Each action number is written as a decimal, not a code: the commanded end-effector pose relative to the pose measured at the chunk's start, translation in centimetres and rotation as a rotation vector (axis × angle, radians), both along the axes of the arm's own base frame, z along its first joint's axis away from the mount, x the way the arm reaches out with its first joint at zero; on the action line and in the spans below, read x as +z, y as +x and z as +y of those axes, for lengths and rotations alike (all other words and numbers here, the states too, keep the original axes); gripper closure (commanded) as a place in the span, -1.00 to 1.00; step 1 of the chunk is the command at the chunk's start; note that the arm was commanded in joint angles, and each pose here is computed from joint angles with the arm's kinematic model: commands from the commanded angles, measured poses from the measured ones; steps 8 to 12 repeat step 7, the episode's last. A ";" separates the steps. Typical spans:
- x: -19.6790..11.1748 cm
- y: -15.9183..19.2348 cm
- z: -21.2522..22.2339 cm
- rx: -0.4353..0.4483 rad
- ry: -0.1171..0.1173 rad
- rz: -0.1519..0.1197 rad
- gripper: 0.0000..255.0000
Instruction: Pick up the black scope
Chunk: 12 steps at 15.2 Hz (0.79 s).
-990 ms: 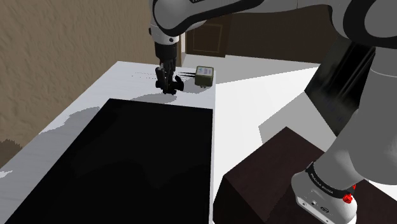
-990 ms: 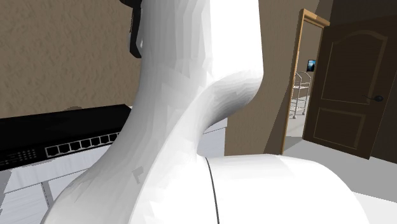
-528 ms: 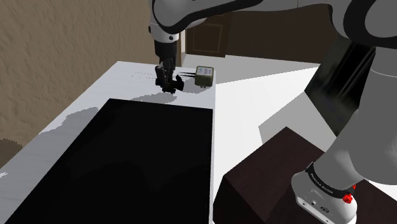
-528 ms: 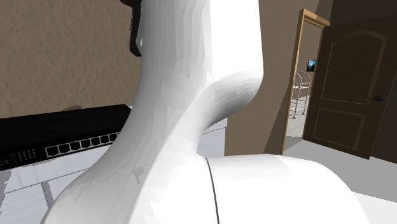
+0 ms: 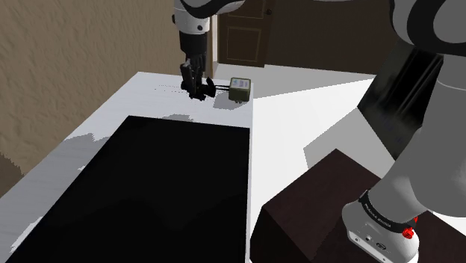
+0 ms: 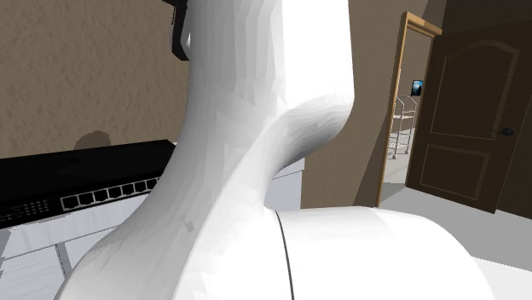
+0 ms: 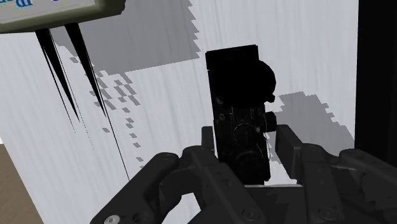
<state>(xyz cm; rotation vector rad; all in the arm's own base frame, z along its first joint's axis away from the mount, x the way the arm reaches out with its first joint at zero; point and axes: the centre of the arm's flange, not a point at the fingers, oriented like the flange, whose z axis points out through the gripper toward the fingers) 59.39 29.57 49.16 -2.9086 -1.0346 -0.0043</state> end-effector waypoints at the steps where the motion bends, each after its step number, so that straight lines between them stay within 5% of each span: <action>1: 1.1 0.0 -0.1 0.000 0.000 0.000 1.00; 12: 3.3 0.0 -0.1 0.000 0.000 0.000 1.00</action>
